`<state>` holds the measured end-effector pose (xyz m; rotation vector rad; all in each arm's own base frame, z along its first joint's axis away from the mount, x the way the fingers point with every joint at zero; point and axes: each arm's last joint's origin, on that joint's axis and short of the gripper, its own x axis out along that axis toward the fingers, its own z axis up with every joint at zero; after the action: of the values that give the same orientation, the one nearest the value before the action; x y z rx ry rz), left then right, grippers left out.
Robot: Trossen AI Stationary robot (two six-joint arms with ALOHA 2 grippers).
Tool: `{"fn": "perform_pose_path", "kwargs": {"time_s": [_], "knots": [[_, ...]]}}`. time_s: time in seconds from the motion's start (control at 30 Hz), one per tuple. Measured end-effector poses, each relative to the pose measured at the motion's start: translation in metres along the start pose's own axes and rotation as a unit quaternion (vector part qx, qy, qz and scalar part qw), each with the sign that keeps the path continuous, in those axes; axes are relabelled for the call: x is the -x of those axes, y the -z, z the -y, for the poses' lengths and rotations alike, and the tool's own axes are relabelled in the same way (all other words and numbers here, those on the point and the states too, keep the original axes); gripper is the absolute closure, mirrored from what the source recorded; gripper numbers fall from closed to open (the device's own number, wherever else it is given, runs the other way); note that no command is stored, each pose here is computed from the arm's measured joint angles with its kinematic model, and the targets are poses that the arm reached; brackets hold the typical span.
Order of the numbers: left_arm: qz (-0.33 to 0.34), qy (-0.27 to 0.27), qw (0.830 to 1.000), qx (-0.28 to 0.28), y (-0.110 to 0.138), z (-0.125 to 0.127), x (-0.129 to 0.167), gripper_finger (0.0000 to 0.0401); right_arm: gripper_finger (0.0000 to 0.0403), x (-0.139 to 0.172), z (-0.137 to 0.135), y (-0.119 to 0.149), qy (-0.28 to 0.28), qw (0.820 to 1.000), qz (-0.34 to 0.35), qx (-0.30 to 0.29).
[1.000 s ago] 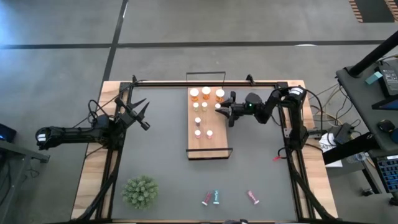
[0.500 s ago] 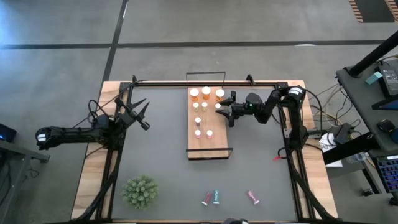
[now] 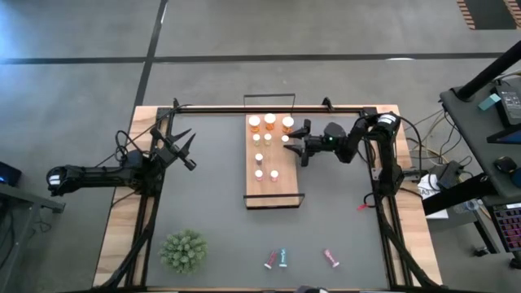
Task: Pick and place medicine bottles onto shelf by color
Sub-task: Put the right blue pill bottle on the shelf aligned with the other blue pill bottle
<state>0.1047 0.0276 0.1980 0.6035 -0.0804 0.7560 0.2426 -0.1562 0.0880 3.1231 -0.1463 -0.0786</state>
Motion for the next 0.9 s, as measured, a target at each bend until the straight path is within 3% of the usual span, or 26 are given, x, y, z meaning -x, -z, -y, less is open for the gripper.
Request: {"fn": "perform_pose_path", "kwargs": {"time_s": [0.4,0.9], "knots": [[0.000,0.000,1.000,0.000,0.000,0.000,0.000,0.0329,0.0199,0.015,0.003,-0.004,-0.024,1.000,0.006,-0.003],[0.000,0.000,1.000,0.000,0.000,0.000,0.000,0.0329,0.0199,0.051,0.016,0.021,-0.059,0.998,0.013,0.032]]}}
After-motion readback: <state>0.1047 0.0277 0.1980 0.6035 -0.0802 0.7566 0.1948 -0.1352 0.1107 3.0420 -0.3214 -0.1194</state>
